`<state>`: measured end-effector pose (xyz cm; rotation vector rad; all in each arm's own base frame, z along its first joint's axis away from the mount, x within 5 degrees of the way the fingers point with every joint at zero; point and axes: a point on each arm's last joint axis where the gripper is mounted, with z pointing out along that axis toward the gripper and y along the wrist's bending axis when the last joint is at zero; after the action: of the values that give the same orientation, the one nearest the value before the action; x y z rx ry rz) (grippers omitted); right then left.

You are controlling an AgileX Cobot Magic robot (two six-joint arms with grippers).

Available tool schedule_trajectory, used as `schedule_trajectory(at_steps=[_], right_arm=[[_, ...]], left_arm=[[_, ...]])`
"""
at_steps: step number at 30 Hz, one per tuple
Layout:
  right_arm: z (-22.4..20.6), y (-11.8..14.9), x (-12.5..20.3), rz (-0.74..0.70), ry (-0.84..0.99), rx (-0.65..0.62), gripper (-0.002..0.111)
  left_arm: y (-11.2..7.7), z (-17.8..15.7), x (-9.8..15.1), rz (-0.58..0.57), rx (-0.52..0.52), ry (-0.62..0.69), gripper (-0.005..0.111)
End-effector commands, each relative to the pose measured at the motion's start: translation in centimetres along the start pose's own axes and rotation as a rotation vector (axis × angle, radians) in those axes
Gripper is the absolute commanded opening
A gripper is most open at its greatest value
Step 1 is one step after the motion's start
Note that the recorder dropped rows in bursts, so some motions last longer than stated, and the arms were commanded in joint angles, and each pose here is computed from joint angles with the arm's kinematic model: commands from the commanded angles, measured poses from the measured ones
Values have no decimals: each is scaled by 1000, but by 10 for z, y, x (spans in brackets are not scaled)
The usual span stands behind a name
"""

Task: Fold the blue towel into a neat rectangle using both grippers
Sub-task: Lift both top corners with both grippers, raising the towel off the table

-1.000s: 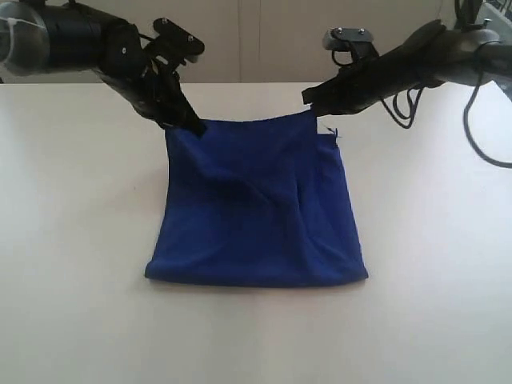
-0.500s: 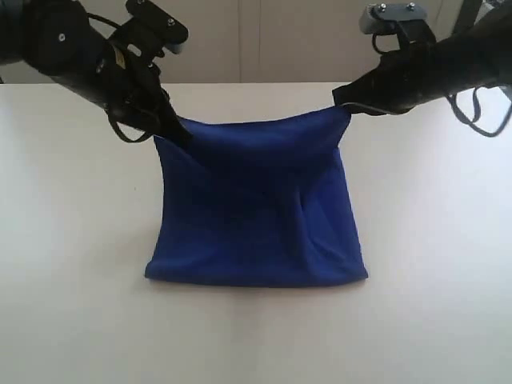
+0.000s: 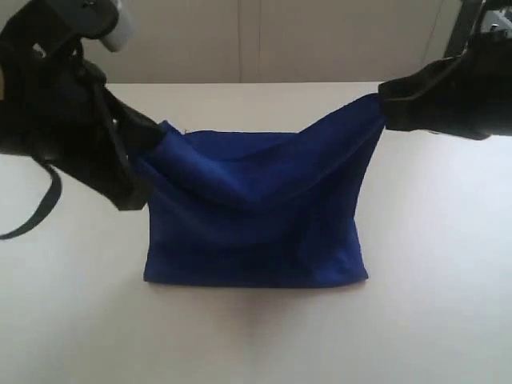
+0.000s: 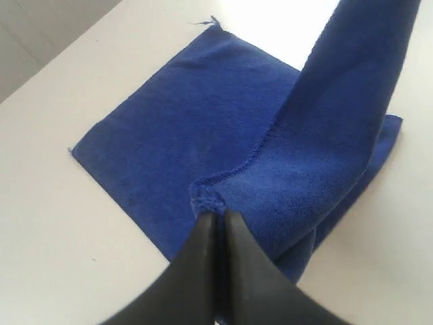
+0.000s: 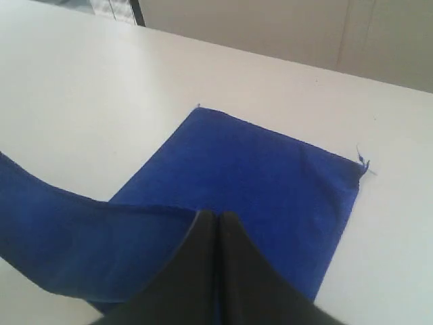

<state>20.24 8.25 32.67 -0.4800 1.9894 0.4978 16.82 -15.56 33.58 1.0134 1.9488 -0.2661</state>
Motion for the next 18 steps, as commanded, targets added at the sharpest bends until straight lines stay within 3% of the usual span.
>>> schedule_trajectory(at_steps=[1,9,18], right_arm=[[-32,18,11,15,-33,-62,0],[-86,45,22,-22,-117,-156,0],[-80,42,35,7,-83,-145,0]], left_arm=[[-11,-22,14,-40,38,-19,0],[-18,-71,22,-66,82,-116,0],[-24,-60,40,-86,106,-67,0]])
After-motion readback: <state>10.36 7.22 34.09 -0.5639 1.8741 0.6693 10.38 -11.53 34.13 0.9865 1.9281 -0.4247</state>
